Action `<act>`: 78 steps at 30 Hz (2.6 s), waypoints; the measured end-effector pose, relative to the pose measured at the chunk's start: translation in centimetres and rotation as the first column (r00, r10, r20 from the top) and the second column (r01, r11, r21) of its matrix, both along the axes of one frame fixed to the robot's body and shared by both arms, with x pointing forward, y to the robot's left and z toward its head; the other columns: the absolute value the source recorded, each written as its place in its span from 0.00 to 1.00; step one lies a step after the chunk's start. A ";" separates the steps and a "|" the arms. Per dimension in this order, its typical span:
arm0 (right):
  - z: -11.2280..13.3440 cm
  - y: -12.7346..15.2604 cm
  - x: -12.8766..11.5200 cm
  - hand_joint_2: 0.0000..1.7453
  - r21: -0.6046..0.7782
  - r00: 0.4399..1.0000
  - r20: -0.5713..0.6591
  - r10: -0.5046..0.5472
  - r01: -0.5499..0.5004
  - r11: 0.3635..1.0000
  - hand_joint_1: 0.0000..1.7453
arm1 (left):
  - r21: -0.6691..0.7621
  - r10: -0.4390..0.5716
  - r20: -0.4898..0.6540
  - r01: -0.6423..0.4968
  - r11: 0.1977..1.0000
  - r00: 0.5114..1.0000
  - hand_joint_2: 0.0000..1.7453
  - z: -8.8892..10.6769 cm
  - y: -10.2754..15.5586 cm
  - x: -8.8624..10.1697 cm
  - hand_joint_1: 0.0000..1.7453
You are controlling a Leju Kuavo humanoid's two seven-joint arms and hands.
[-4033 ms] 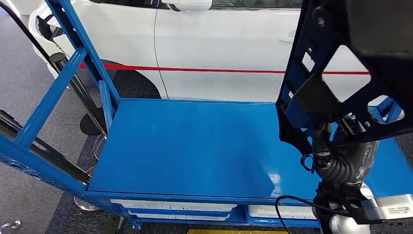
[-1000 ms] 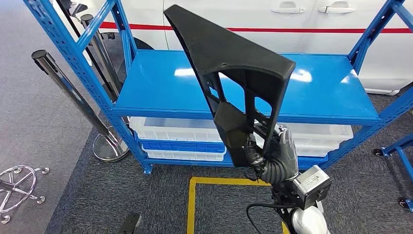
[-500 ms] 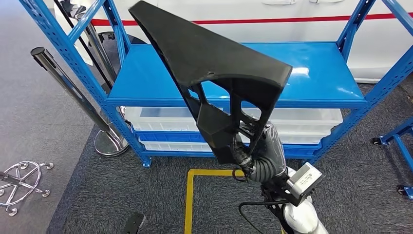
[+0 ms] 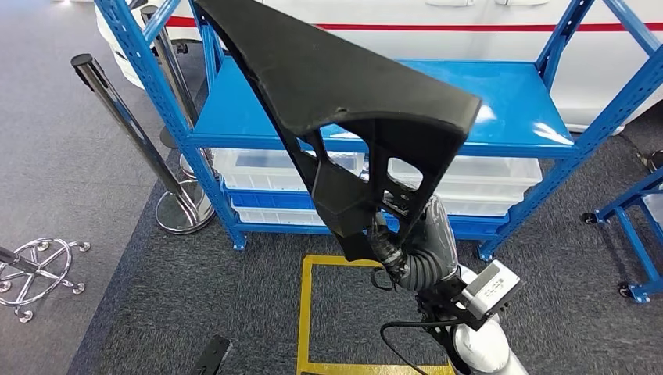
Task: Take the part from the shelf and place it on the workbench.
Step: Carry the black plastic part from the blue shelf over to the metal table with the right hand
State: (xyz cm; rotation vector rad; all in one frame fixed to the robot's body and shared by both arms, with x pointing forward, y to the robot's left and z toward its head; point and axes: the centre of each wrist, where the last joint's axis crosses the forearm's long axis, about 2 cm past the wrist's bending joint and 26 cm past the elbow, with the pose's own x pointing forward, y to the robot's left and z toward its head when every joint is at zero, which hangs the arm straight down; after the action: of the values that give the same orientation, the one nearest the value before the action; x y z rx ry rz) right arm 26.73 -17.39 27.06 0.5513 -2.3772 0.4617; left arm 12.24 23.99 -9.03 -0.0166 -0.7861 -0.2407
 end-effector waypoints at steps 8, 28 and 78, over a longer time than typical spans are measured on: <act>-1.2 0.0 -0.8 1.00 -0.025 0.998 -0.011 -0.057 0.056 0.998 1.00 | 0.002 -0.034 0.018 0.034 0.999 0.999 1.00 0.3 0.0 0.8 0.00; -2.6 0.2 -2.1 1.00 -0.038 0.994 -0.054 -0.097 0.095 0.995 1.00 | 0.001 -0.057 0.028 0.057 0.998 0.998 1.00 0.4 0.2 1.5 0.00; -2.2 -0.2 -0.9 1.00 -0.132 0.998 -0.057 -0.027 0.019 0.991 1.00 | -0.021 -0.040 0.040 0.041 0.999 0.998 1.00 0.8 -0.6 2.4 0.00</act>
State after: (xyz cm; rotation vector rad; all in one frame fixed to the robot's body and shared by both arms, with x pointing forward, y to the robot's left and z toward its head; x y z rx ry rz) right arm 25.86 -17.58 24.91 0.4703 -2.2758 0.5796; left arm 14.65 23.35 -8.20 -0.0488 -0.8282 -0.2710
